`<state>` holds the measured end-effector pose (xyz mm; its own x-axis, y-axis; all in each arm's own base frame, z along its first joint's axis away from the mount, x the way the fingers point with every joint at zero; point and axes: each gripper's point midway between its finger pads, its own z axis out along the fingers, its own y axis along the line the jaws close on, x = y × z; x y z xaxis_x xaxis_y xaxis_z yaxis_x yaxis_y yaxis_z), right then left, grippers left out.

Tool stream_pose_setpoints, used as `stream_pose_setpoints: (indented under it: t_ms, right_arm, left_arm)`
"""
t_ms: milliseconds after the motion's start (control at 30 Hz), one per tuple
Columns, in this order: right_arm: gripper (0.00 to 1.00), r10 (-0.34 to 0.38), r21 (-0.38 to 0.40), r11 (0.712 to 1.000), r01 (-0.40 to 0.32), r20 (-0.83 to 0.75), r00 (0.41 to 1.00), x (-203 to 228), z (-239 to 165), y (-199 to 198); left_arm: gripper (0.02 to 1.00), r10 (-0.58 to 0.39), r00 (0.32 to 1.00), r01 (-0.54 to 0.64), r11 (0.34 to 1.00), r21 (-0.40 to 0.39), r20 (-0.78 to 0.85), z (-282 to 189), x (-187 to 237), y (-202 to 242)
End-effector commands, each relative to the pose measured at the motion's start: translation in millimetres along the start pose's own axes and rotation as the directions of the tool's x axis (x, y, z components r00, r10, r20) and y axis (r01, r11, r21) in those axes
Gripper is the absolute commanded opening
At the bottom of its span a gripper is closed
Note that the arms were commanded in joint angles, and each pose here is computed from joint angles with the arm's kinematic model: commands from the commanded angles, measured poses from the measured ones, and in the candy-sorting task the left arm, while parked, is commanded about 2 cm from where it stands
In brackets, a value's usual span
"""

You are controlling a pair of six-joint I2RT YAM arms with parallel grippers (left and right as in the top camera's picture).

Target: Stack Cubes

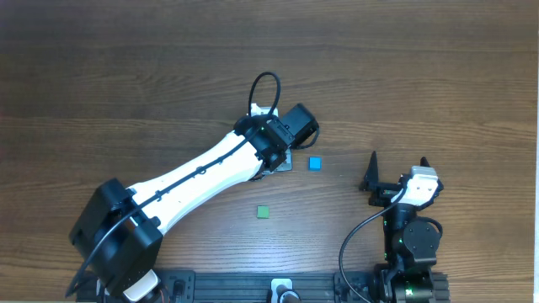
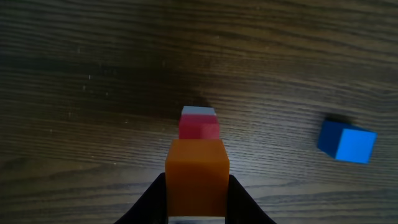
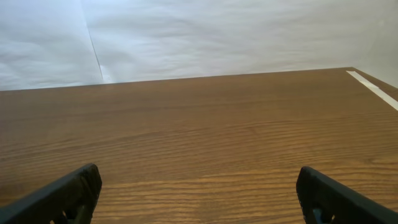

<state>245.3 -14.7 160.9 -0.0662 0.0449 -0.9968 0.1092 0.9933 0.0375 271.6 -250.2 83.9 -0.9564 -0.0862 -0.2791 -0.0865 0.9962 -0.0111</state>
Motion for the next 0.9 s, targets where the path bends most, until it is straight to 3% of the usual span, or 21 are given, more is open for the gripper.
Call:
stream_pose_setpoints:
  t_ms: [33, 900]
  right_arm:
    - [0.993, -0.005, 0.002, 1.000, 0.005, 0.000, 1.000, 2, 0, -1]
    - [0.993, -0.005, 0.002, 1.000, 0.005, 0.000, 1.000, 2, 0, -1]
  left_arm:
    - [0.091, -0.036, 0.999, 0.036, 0.999, 0.021, 0.008, -3, -3, 3]
    - [0.095, -0.036, 0.999, 0.036, 0.999, -0.009, -0.027, 21, 0, 2]
